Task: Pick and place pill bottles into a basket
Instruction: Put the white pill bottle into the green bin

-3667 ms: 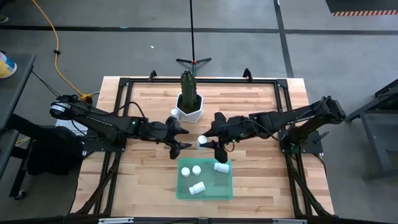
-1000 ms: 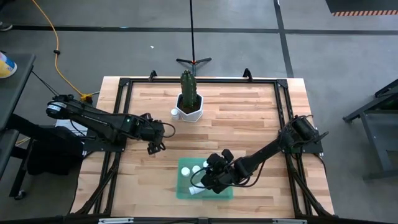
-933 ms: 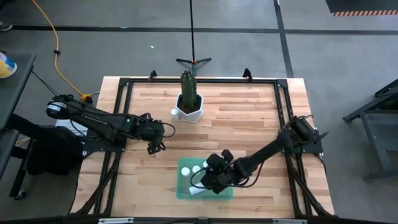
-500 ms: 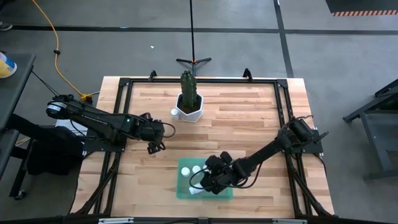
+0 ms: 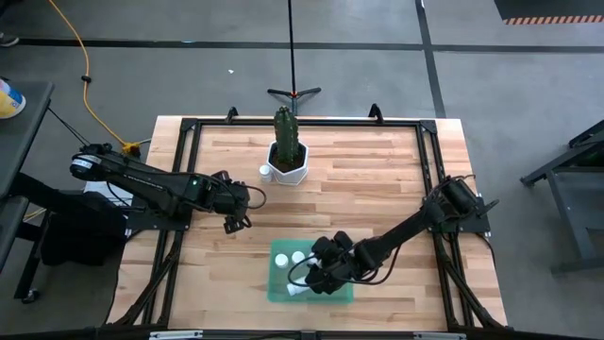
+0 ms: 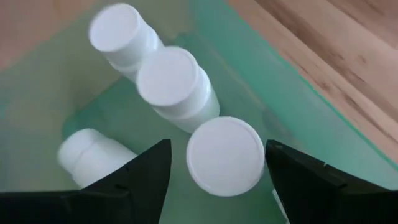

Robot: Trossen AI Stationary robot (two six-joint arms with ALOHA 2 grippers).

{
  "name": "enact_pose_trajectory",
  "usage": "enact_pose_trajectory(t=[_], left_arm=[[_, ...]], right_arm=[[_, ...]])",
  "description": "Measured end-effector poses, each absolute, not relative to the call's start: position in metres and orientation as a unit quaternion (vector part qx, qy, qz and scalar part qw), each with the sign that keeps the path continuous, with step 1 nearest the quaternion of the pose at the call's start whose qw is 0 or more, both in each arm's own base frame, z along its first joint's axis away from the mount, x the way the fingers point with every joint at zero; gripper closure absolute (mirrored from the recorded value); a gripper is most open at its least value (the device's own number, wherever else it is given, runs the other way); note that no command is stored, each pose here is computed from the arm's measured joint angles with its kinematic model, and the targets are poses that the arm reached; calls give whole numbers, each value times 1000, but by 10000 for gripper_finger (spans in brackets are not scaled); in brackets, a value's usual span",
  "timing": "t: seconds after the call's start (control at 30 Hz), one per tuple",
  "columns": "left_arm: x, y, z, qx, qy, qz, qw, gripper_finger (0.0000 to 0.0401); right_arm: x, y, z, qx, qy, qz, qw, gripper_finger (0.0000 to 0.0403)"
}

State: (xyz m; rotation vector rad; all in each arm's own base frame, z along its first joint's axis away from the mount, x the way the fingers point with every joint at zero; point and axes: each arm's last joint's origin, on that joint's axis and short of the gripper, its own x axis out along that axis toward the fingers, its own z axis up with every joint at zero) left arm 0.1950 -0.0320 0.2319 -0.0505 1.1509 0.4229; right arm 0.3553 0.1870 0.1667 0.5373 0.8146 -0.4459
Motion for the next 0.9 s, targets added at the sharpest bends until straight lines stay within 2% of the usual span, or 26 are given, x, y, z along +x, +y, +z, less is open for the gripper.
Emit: enact_pose_trajectory(t=[0.57,0.9], left_arm=[[195,-30,233,-16,526,227,819,64],[207,-27,239,33,432,295,851,64]], right_arm=[[355,160,219,240,347,-183,888,151],[347,130,277,218,266,-170,924,150]])
